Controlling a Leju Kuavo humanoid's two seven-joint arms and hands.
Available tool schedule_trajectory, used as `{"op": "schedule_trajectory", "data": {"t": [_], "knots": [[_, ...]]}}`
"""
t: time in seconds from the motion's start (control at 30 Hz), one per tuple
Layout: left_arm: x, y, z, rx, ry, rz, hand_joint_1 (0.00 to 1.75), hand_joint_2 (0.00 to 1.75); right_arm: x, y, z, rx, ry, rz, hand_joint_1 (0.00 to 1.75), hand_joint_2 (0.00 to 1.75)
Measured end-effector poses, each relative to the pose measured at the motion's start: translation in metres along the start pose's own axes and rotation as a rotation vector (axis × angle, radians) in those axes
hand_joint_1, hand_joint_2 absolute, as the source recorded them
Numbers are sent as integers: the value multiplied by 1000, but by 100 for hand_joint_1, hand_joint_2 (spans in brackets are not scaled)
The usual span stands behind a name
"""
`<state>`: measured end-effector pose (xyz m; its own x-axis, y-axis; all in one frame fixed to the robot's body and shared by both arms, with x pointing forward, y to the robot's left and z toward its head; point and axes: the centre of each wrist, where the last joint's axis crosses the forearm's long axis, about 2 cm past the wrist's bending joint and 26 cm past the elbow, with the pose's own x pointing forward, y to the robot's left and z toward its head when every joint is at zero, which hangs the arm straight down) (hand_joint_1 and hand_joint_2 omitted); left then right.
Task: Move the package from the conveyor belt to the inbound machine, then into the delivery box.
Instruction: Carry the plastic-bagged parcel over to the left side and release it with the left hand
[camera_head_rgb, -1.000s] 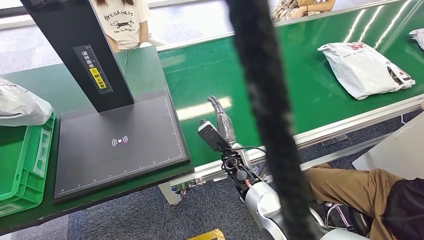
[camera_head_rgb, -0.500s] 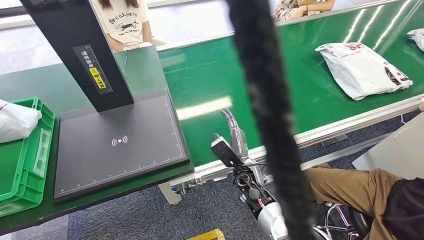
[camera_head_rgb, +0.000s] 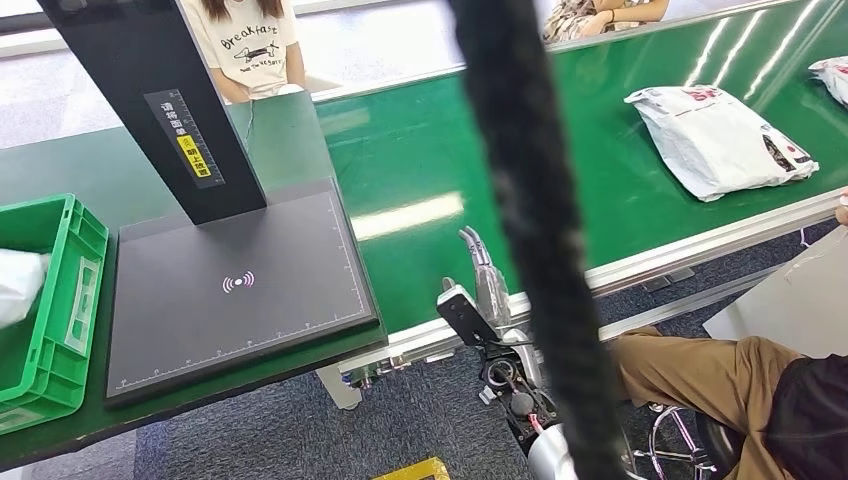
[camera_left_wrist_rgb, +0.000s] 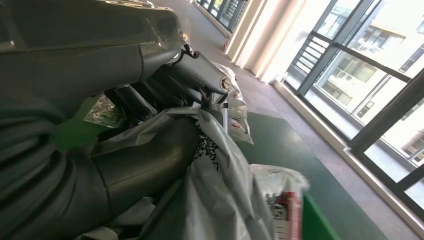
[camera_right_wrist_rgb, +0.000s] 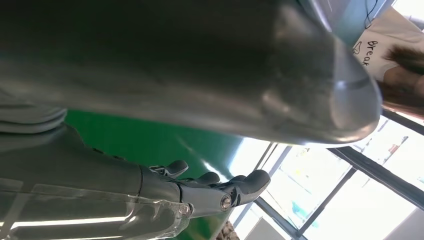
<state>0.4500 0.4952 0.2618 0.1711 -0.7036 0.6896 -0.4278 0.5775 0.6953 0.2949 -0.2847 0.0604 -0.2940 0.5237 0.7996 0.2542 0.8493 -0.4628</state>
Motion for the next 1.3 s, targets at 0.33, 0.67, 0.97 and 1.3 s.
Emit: {"op": "schedule_trajectory", "data": {"t": [0.33,0.67,0.97,1.3], "knots": [[-50,-17,29,-88,0,7,0,175,-4,-10,15,-21,14,11,0,0],[-42,-45,39,-186,-55,52,0,175,-1,-15,20,-38,3,19,0,0],[-22,-67,43,-208,-85,89,0,175,4,-14,2,-41,-25,20,0,0],[-26,-84,56,-251,-178,153,0,175,7,-8,-22,-43,-43,16,0,0]]}}
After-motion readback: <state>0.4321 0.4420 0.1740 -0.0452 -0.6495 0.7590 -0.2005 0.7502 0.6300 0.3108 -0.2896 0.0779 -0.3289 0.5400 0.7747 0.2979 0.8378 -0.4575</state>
